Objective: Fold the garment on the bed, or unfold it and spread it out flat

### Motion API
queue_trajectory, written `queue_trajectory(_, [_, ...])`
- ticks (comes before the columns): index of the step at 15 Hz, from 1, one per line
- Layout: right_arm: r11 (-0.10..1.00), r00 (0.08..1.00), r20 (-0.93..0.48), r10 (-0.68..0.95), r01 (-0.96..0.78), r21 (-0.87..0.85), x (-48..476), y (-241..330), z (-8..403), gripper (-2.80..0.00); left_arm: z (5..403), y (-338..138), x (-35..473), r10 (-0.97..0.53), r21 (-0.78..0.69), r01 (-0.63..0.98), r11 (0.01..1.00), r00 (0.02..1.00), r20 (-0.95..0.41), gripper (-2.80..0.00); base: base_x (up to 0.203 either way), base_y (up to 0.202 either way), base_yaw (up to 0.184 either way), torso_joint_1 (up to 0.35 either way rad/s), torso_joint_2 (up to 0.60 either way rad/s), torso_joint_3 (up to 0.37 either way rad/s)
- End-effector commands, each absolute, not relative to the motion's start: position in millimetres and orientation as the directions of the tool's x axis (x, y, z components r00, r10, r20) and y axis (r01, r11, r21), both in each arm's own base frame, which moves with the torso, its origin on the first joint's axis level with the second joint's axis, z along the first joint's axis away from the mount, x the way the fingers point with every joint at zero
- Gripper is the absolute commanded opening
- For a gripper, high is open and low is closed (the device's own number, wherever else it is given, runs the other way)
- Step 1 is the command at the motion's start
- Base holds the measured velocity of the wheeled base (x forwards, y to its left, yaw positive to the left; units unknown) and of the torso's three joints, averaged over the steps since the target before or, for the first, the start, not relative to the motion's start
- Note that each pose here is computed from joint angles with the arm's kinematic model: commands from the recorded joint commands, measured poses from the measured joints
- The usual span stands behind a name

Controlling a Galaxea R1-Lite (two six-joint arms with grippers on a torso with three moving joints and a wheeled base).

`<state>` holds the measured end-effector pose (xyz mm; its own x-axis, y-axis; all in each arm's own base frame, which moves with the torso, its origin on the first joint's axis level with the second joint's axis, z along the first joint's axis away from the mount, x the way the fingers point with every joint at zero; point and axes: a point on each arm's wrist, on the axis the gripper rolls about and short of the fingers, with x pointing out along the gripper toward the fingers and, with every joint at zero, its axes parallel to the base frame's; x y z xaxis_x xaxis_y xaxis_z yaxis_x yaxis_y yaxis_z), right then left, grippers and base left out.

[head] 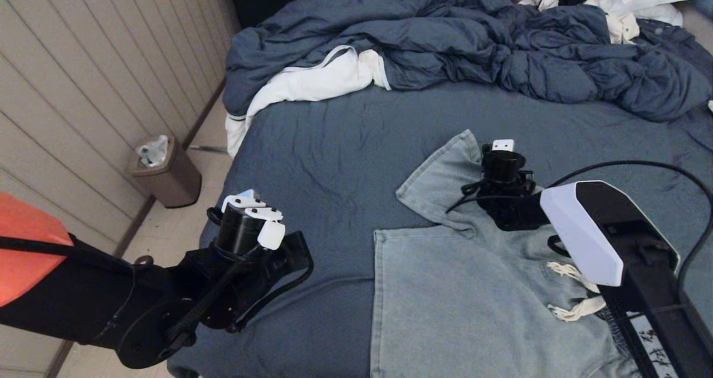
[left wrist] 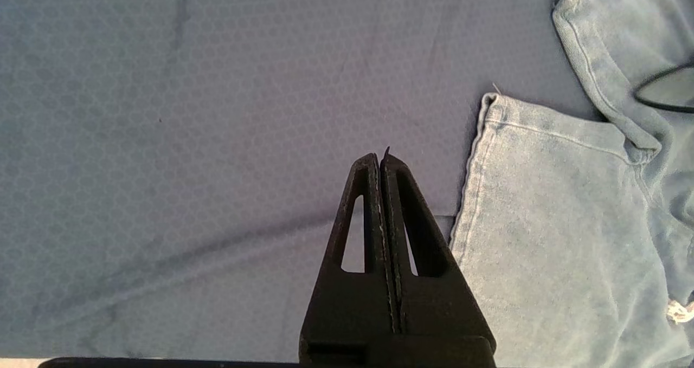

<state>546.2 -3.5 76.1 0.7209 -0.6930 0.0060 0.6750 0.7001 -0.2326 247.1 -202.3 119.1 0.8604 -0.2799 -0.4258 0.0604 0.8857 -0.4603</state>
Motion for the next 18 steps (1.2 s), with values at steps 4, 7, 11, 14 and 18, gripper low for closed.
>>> queue_trajectory(4, [0.588,0.606,0.016,-0.796,0.778,-0.221,539.8,-78.6,74.3,-2.8,118.2,-205.8,244.0,-0.289,-0.464,0.068,0.883,0.857,-0.426,-2.8,0.0,0.0,0.0,0.0,0.0,0.0])
queue_trajectory(7, [0.56,0.577,0.047,-0.815,0.807,-0.188,535.2,-94.3,82.4,-2.8,118.6,-205.9,244.2,-0.286,-0.466,0.064,0.883,0.859,-0.424,-2.8,0.0,0.0,0.0,0.0,0.0,0.0])
queue_trajectory(11, [0.564,0.577,0.059,-0.814,0.811,-0.158,507.5,-96.4,132.5,-2.8,139.9,-197.6,235.3,-0.296,-0.486,0.087,0.869,0.879,-0.373,-2.8,0.0,0.0,0.0,0.0,0.0,0.0])
queue_trajectory(14, [0.629,0.64,0.061,-0.766,0.766,-0.135,463.5,-79.2,182.5,-2.8,172.8,-171.5,223.8,-0.263,-0.456,0.103,0.884,0.916,-0.304,-2.8,0.0,0.0,0.0,0.0,0.0,0.0])
queue_trajectory(18, [0.776,0.784,0.013,-0.62,0.616,-0.138,374.0,-37.3,219.8,-2.8,232.6,-102.9,175.0,-0.169,-0.435,0.087,0.896,0.974,-0.154,-2.8,0.0,0.0,0.0,0.0,0.0,0.0])
